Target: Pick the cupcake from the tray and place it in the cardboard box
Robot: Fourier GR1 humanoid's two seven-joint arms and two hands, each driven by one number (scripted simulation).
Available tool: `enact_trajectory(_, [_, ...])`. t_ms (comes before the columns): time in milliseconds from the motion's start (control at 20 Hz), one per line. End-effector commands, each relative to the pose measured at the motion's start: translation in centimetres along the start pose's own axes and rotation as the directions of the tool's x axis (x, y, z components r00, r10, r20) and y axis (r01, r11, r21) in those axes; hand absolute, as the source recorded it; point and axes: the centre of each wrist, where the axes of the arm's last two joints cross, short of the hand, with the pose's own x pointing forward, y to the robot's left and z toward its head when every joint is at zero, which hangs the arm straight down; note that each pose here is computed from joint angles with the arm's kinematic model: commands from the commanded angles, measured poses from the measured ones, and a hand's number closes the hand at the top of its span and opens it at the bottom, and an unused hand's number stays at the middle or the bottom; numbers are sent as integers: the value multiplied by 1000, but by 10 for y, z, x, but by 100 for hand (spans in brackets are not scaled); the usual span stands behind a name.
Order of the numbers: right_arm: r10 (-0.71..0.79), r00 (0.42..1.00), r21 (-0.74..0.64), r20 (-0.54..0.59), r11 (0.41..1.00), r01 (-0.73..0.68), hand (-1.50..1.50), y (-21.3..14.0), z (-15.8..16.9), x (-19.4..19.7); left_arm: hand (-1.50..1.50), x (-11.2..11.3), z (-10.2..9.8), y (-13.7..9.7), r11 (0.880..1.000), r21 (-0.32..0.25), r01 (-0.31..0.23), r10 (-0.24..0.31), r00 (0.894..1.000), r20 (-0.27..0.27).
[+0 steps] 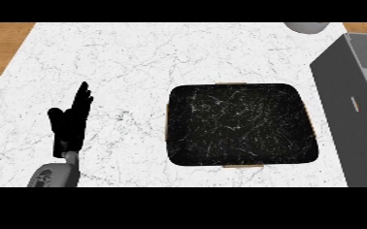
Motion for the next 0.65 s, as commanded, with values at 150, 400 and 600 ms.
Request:
enact_trajectory(150, [-270,950,-17,156,961,275,-150,14,5,-28,0,3,6,-12,1000,14,-2,3,1000,-9])
enact_trajectory(400, [-515,841,-34,166,849,527,-150,-7,1,-30,0,4,-4,17,999,34,2,-2,1000,-6])
enact_trajectory(600, [-596,786,-115,163,780,615,-150,-31,23,-40,0,-8,0,19,1000,11,5,-5,1000,8])
